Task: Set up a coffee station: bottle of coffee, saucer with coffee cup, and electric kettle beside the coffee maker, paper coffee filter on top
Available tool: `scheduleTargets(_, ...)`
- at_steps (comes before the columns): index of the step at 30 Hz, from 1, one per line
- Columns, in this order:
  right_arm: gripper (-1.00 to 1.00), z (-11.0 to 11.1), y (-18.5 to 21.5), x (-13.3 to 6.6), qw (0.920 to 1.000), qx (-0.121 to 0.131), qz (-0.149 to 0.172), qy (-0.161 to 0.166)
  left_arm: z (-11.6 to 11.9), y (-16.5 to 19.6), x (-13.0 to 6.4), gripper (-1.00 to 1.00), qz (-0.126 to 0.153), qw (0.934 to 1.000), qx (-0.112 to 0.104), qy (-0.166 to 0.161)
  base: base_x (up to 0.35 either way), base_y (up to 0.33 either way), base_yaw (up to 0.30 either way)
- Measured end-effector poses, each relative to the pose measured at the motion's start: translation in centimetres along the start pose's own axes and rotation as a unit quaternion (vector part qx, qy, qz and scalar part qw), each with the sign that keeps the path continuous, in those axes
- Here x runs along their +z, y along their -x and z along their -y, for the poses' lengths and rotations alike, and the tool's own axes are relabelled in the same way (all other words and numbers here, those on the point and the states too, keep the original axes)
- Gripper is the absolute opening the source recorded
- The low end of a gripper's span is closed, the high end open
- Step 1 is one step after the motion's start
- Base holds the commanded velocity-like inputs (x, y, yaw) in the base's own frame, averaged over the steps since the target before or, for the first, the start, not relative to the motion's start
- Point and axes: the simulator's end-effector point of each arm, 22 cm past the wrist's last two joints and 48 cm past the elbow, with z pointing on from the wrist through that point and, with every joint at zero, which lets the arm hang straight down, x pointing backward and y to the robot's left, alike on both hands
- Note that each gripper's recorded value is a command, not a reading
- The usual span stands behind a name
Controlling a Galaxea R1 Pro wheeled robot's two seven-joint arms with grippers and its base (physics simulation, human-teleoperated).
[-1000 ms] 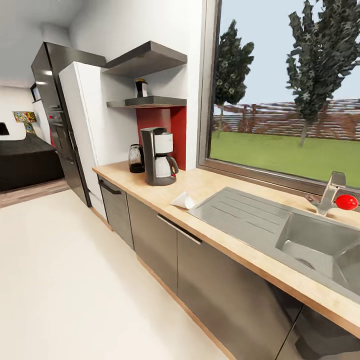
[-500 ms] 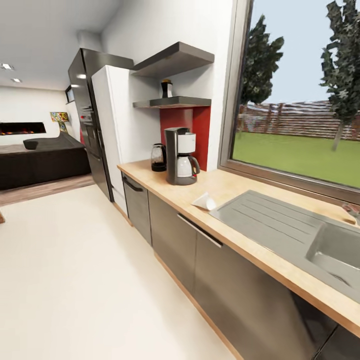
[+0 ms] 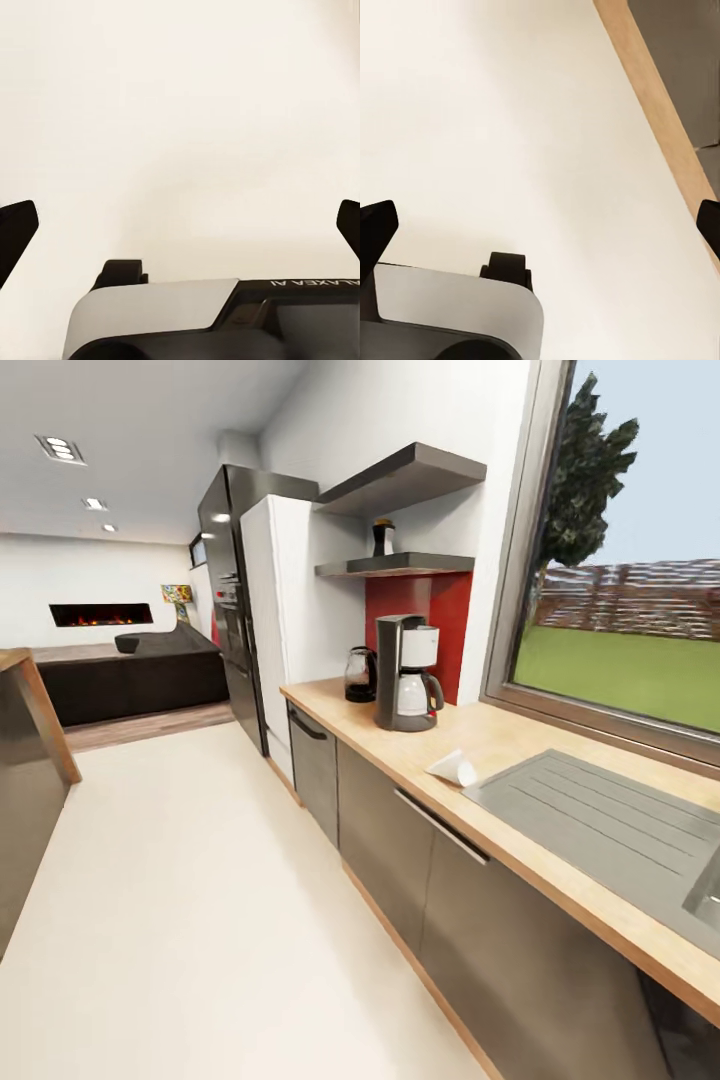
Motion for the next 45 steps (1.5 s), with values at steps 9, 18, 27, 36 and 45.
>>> scheduleTargets(9, 1.0, 0.0, 0.0, 0.0, 1.0, 0.0, 0.0, 0.0, 0.0, 0.0, 0.0, 1.0, 0.0, 1.0, 0.0, 0.0, 0.0, 0.0, 0.272)
scheduleTargets(18, 1.0, 0.0, 0.0, 0.0, 1.0, 0.0, -0.001, 0.001, 0.0, 0.0, 0.0, 1.0, 0.0, 1.0, 0.0, 0.0, 0.0, 0.0, 0.085)
scheduleTargets(27, 1.0, -0.1, 0.2, 0.0, 1.0, 0.004, 0.002, 0.0, -0.5, 0.0, 0.0, 1.0, 0.0, 1.0, 0.001, 0.003, 0.0, 0.0, 0.004)
scheduleTargets(36, 1.0, -3.0, 30.4, -5.9, 0.9474, 0.007, 0.319, 0.022, -2.7, 1.7, 0.1, 1.0, 0.018, 0.9997, 0.004, 0.017, 0.0, 0.0, 0.0)
scheduleTargets(45, 1.0, -3.1, 49.7, -22.7, 0.8925, -0.001, 0.45, 0.025, -3.4, 1.9, 0.1, 1.0, 0.02, 0.9996, 0.003, 0.022, 0.0, 0.0, 0.0)
